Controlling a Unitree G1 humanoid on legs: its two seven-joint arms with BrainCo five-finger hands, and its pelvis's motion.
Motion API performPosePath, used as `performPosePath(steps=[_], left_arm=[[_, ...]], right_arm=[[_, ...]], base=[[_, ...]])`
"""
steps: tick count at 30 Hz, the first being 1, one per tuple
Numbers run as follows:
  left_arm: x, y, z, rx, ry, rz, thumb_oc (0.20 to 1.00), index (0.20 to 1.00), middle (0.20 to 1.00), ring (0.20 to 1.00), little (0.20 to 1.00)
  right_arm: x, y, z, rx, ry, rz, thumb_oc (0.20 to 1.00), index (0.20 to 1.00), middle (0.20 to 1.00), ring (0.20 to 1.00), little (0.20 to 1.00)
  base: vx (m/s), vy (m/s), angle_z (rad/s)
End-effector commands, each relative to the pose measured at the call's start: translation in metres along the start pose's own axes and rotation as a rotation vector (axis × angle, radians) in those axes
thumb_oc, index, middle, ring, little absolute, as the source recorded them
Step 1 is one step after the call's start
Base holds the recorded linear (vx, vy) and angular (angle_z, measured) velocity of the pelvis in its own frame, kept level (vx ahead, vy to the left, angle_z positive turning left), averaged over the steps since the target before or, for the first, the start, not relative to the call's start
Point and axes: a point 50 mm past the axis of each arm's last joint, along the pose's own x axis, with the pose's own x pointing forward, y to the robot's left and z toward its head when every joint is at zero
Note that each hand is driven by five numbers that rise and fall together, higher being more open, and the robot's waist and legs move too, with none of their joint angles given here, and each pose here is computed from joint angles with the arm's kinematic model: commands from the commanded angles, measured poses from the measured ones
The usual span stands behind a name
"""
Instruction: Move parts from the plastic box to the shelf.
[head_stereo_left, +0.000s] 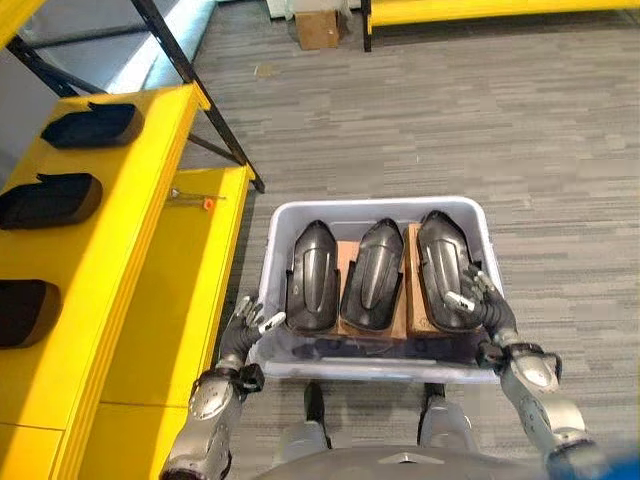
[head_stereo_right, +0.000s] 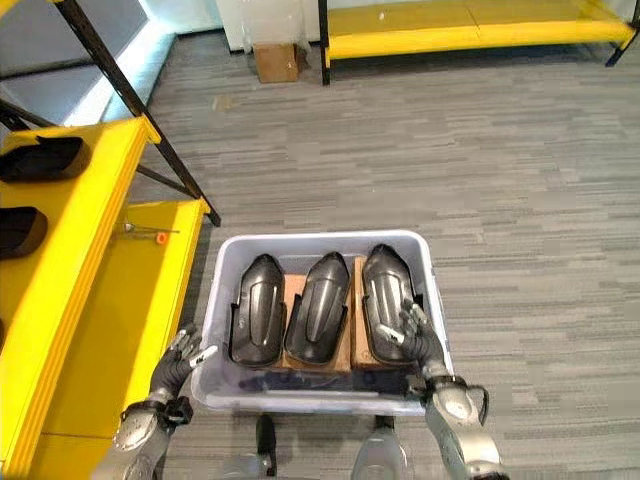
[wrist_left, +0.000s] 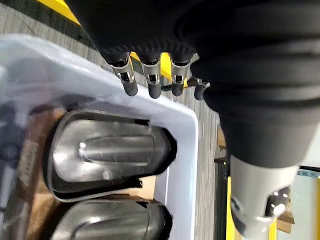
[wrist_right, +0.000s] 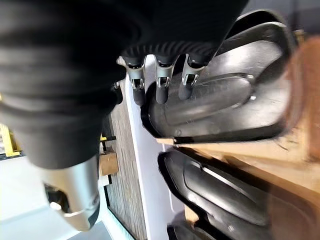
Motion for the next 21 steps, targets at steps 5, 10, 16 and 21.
performPosePath(steps=[5, 10, 16, 21], left_arm=[[0.008, -0.007, 0.043, -0.008, -0.207, -0.044, 1.000, 1.000, 1.000, 1.000, 1.000], [0.014, -0.020, 0.053, -0.010, -0.247, -0.089, 1.000, 1.000, 1.000, 1.000, 1.000], [0.019, -0.030, 0.061, -0.011, -0.275, -0.134, 1.000, 1.000, 1.000, 1.000, 1.000], [0.020, -0.036, 0.063, -0.011, -0.278, -0.160, 1.000, 1.000, 1.000, 1.000, 1.000]], right_arm=[[0.027, 0.020, 0.037, -0.028, -0.174, -0.005, 1.000, 1.000, 1.000, 1.000, 1.000], [0.044, 0.024, 0.053, -0.057, -0.209, -0.026, 1.000, 1.000, 1.000, 1.000, 1.000], [0.058, 0.028, 0.061, -0.102, -0.205, -0.031, 1.000, 1.000, 1.000, 1.000, 1.000], [0.065, 0.031, 0.056, -0.129, -0.169, -0.031, 1.000, 1.000, 1.000, 1.000, 1.000]], base=[[-0.10, 0.017, -0.05], [-0.06, 0.013, 0.01], [-0.01, 0.002, 0.02], [0.00, -0.007, 0.03]])
